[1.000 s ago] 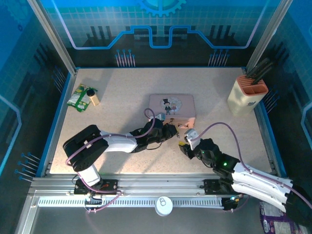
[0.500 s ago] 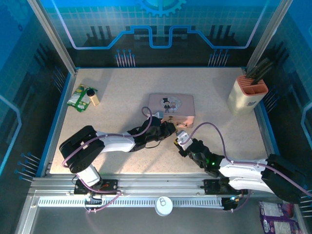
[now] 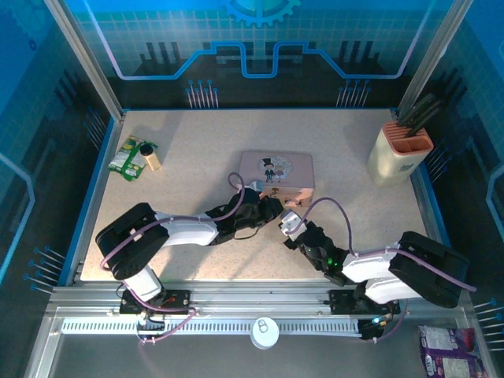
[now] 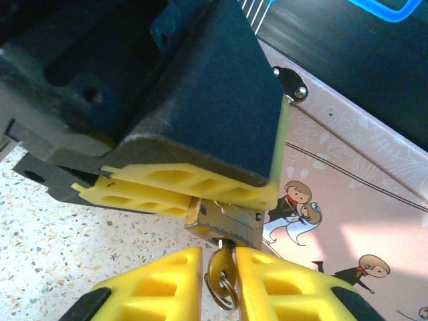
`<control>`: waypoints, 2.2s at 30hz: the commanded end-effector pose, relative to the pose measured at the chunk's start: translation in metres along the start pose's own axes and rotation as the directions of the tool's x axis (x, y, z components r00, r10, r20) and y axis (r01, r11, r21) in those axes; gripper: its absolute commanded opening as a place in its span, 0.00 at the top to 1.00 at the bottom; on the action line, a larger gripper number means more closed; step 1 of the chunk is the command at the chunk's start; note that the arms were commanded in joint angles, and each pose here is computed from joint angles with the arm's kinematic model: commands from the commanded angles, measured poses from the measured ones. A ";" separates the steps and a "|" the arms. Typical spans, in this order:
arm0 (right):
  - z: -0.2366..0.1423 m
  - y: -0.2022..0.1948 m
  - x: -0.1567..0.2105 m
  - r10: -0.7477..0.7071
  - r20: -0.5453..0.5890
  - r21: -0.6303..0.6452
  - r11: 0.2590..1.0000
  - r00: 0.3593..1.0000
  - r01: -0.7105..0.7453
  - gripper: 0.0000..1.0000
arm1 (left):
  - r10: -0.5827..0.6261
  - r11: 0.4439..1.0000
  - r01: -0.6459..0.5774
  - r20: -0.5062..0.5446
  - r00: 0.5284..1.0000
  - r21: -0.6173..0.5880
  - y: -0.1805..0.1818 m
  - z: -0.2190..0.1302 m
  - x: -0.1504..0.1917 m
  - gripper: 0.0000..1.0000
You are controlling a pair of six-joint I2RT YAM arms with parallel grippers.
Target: Unlock the padlock with the key
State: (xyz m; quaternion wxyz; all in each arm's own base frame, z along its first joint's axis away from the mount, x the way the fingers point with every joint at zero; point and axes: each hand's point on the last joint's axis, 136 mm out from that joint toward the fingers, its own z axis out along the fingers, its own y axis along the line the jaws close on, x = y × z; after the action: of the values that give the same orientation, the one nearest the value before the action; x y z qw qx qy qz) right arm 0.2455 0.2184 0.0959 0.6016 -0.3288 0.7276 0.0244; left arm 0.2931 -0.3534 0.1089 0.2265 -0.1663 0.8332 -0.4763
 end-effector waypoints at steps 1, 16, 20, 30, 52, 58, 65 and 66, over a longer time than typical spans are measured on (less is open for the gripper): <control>0.002 -0.004 -0.017 0.022 0.059 0.034 0.999 0.998 -0.024 0.80 | 0.017 0.988 -0.019 0.015 1.000 0.155 -0.047 -0.013 -0.007 1.00; 0.005 -0.002 -0.023 0.196 0.056 0.012 0.980 0.979 -0.197 0.92 | 0.016 0.990 -0.018 0.010 1.000 0.141 -0.042 -0.013 -0.005 1.00; 0.004 0.004 -0.024 0.383 0.020 -0.045 0.923 0.924 -0.382 0.97 | 0.025 0.991 -0.027 0.013 1.000 0.131 -0.038 -0.012 -0.005 1.00; 0.002 0.020 -0.022 0.610 -0.057 -0.136 0.780 0.790 -0.611 1.00 | 0.034 0.992 -0.034 0.001 0.999 0.120 -0.028 -0.005 -0.001 1.00; 0.008 0.044 0.007 0.751 -0.223 -0.117 0.612 0.621 -0.782 1.00 | 0.088 0.996 -0.087 0.011 0.996 -0.020 0.022 -0.007 0.000 0.71; 0.002 0.036 0.022 0.730 -0.273 -0.062 0.636 0.626 -0.769 1.00 | 0.140 0.988 -0.138 0.022 0.990 -0.075 0.029 -0.019 -0.008 0.56; 0.004 0.033 0.027 0.753 -0.312 -0.056 0.594 0.580 -0.802 1.00 | 0.160 0.984 -0.157 0.025 0.987 -0.089 0.031 -0.025 -0.013 0.49; 0.005 0.035 0.026 0.748 -0.323 -0.064 0.594 0.579 -0.802 1.00 | 0.165 0.982 -0.162 0.028 0.986 -0.093 0.031 -0.026 -0.014 0.48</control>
State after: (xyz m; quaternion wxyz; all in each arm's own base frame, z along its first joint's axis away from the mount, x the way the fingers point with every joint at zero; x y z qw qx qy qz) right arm 0.2286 0.2320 0.0577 0.4066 -0.0403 0.8589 0.3088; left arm 0.2895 -0.3211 0.0948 0.2591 -0.1254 0.8557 -0.4300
